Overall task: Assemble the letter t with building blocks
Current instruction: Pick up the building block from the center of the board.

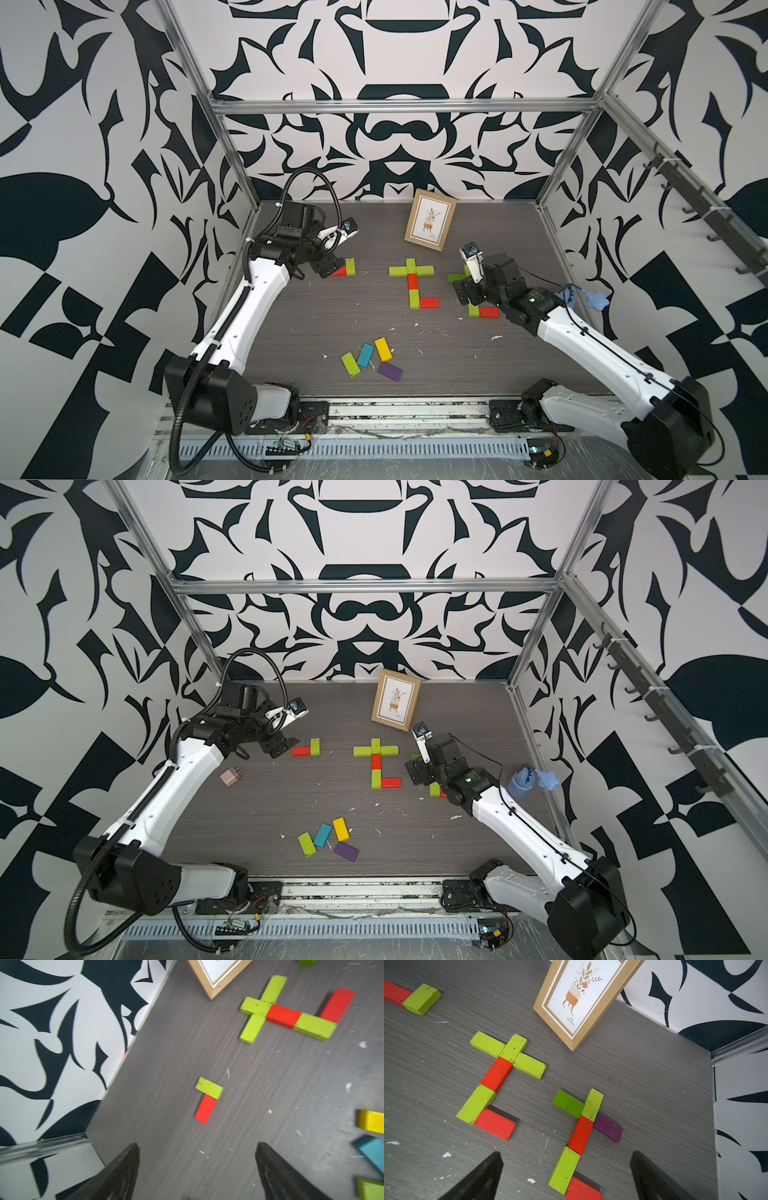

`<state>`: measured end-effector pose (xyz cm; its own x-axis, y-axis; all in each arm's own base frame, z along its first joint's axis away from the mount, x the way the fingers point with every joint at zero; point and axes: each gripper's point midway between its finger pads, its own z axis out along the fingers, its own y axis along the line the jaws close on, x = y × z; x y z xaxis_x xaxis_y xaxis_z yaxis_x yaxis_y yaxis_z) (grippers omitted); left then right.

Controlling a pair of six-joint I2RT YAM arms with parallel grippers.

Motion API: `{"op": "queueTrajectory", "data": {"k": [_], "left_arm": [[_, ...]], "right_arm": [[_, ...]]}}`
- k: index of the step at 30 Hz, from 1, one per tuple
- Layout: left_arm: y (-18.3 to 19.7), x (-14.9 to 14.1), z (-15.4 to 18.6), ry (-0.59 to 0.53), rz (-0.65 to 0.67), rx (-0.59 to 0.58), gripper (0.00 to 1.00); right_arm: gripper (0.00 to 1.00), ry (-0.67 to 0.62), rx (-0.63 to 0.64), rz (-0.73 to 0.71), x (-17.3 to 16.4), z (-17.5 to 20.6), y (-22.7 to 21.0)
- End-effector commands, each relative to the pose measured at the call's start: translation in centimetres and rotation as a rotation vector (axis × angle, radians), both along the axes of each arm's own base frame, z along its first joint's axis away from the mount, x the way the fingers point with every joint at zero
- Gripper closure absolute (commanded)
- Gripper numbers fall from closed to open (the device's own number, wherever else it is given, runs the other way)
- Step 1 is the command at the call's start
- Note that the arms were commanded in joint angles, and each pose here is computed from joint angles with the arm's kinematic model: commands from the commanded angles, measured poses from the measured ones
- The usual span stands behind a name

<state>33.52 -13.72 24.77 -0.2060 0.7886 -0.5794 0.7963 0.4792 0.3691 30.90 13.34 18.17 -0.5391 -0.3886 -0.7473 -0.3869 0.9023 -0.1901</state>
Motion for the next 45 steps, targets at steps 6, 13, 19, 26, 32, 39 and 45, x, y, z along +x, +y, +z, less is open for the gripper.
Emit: {"op": "queueTrajectory", "data": {"k": [6, 13, 19, 26, 32, 39, 45], "left_arm": [[-2.1, -7.7, -2.5, 0.271, 0.192, -0.145, 0.14], [-4.0, -12.0, -4.6, 0.373, 0.445, -0.164, 0.18], [-3.7, -14.3, -9.0, 0.462, 0.661, -0.172, 0.24], [-4.6, -16.1, -13.2, 0.517, 0.746, -0.188, 0.27], [-5.7, -17.4, -16.1, 0.557, 0.755, -0.182, 0.30], [-6.7, -18.4, -18.7, 0.598, 0.727, -0.153, 0.39], [-6.7, -19.1, -20.8, 0.609, 0.737, -0.077, 0.42]], "right_arm": [[0.01, -0.066, 0.041, -0.028, 0.1, 2.2, -0.3], [0.01, -0.068, 0.027, -0.040, 0.5, 1.9, -0.5], [0.01, -0.059, 0.018, -0.041, 0.6, 1.6, -0.5], [0.01, -0.061, 0.007, -0.050, 0.7, 1.5, -0.7], [0.01, -0.058, 0.003, -0.051, 0.7, 1.3, -0.7], [0.01, -0.056, -0.002, -0.055, 0.8, 1.3, -0.8], [0.01, -0.058, -0.005, -0.058, 0.7, 1.2, -0.9]]}}
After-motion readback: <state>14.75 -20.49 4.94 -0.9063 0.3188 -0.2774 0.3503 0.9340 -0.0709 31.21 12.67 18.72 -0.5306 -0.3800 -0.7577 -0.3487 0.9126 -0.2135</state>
